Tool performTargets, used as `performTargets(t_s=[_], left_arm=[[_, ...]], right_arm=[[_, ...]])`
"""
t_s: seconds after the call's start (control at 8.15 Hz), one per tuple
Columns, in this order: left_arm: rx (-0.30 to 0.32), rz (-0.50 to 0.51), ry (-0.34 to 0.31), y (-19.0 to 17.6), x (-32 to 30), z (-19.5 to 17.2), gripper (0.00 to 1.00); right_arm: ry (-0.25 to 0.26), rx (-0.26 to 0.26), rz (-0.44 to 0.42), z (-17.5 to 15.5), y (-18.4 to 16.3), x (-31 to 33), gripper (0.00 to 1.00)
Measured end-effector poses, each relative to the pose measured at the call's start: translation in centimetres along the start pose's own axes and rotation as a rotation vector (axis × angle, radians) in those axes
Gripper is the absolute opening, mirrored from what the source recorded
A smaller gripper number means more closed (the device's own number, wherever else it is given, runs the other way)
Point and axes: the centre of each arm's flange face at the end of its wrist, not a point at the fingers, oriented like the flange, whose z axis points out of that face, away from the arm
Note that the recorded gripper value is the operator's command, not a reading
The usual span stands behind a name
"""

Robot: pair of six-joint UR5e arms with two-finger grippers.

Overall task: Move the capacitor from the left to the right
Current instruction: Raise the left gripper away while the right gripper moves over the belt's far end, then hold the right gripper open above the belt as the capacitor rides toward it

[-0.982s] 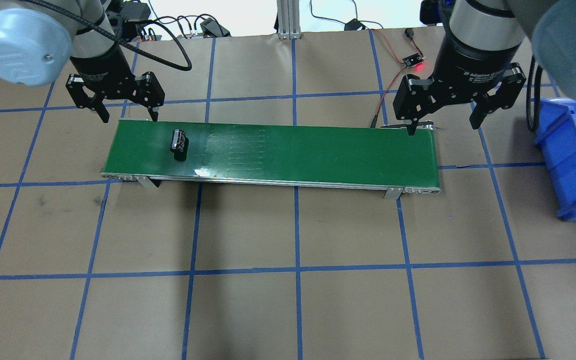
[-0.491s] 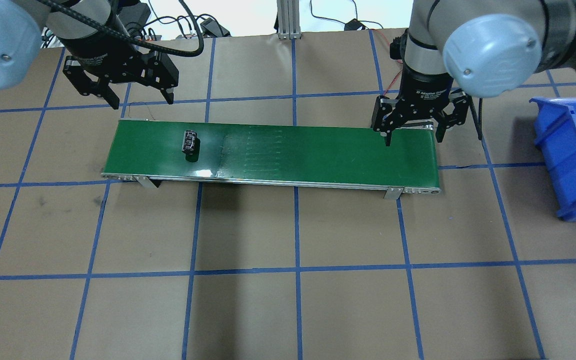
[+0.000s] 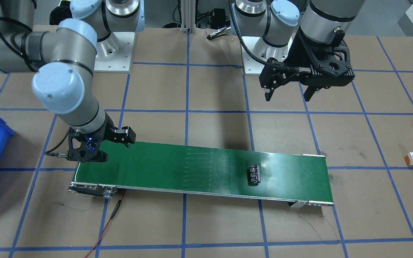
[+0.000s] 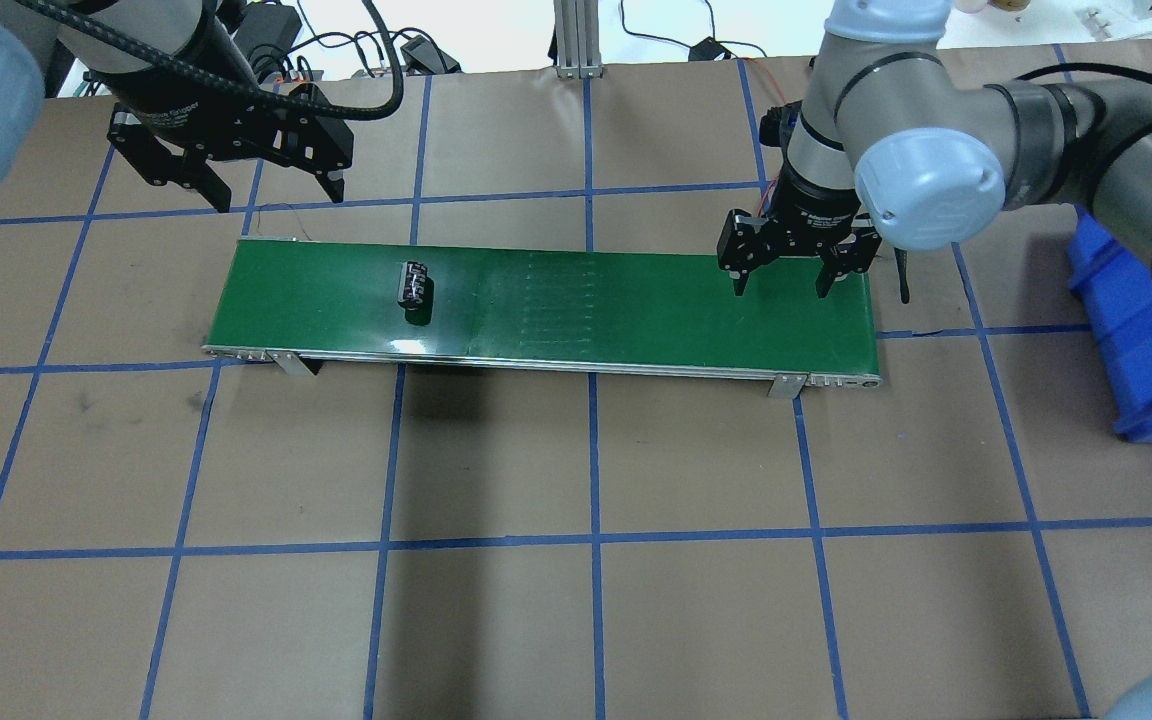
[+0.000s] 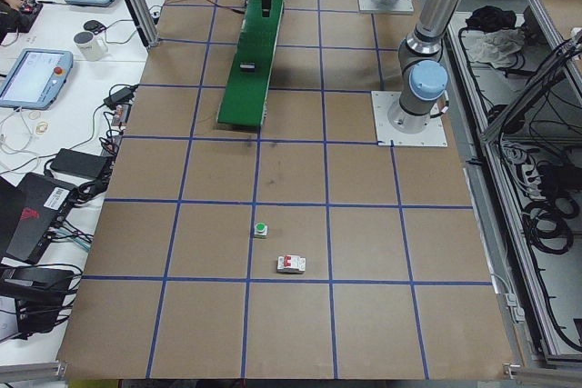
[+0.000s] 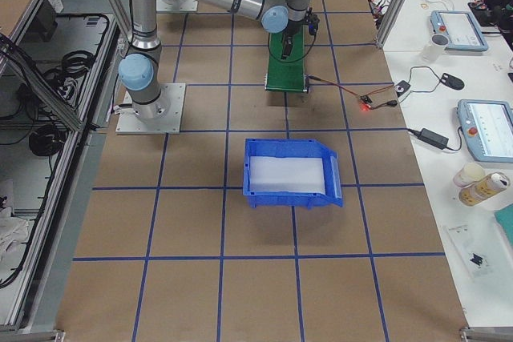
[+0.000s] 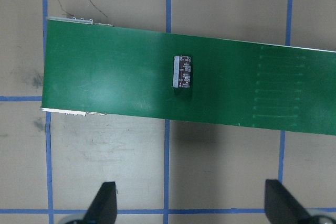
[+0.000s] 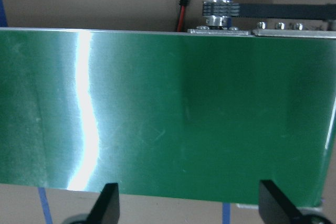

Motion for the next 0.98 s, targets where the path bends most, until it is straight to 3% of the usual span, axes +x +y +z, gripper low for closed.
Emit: performTargets(t_s=[0.25, 0.37, 0.98], left_arm=[[0.004, 0.001, 0.000, 0.1, 0.0, -0.1, 1.00], [0.009, 0.001, 0.001, 0.2, 0.0, -0.4, 1.00], [0.010, -0.003, 0.010, 0.4, 0.1, -0.5, 1.00]], right_arm=[[-0.177, 0.003, -0.020, 2.7, -0.8, 3.6, 1.00], [-0.224, -0.005, -0.026, 3.8, -0.9, 4.6, 1.00], [-0.241, -0.017, -0.029, 4.6, -1.2, 5.4, 1.00]])
